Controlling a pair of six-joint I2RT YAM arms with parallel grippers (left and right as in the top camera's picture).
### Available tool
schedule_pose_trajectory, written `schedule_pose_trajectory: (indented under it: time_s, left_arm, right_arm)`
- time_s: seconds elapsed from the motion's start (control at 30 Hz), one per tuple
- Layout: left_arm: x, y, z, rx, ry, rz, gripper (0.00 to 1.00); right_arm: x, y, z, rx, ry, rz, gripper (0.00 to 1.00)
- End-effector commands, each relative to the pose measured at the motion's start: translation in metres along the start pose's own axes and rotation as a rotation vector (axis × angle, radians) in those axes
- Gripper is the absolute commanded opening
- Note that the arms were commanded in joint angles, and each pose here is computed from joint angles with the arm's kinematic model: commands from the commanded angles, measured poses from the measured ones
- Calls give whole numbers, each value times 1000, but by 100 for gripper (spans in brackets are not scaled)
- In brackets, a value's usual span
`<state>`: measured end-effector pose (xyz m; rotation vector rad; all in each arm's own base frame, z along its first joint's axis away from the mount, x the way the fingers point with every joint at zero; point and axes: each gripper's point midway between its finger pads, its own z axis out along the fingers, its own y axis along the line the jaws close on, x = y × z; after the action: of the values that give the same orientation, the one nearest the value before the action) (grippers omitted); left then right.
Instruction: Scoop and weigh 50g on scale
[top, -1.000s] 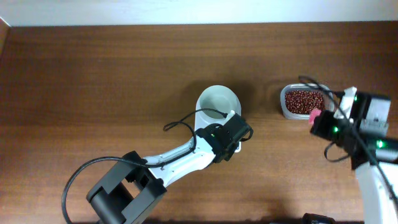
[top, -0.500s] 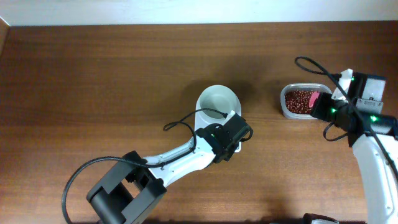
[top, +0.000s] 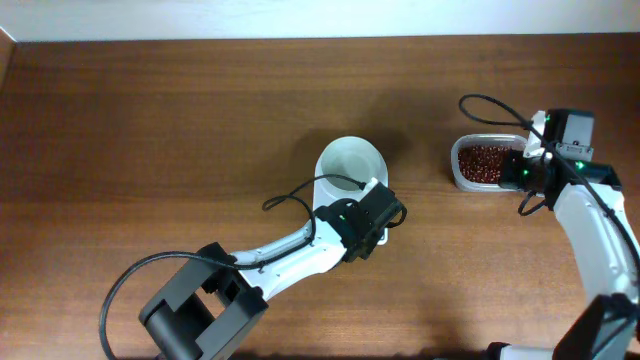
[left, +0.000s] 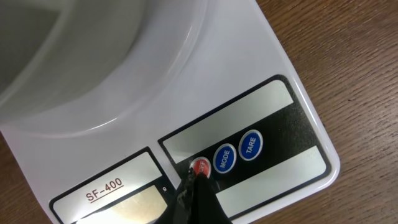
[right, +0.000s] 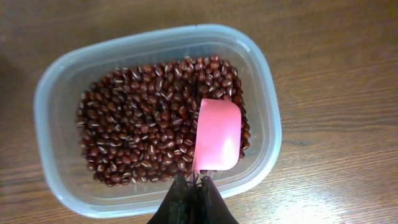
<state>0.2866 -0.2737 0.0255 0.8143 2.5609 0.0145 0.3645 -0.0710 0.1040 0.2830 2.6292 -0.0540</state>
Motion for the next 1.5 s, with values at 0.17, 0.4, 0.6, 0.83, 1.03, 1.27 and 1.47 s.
schedule_pose_trajectory:
  time_s: [0.17,0.4,0.6,0.83,1.03,1.27,1.47]
  left_arm:
    - [7,2,4,-13,23,5,0]
    - [8,2,4,-13,24,5,0]
    - [8,2,4,-13,24,5,0]
    - [8,2,4,-13,24,5,0]
    - [9,3,4,-14,28,6,0]
    - [9,3,4,-14,30,6,0]
    - [8,2,4,-13,28,5,0]
  right_arm:
    - [2,29,11,-200,40,36,4]
    - [-3,13,5,-376,39,249,4]
    - [-9,8,-10,-630,19,378,4]
    - [-10,6,-15,-738,18,434,4]
    - [-11,9,-18,-767,36,485,4]
    - [-16,20,-30,-865,40,509,4]
    - [-19,31,-44,-970,43,516,4]
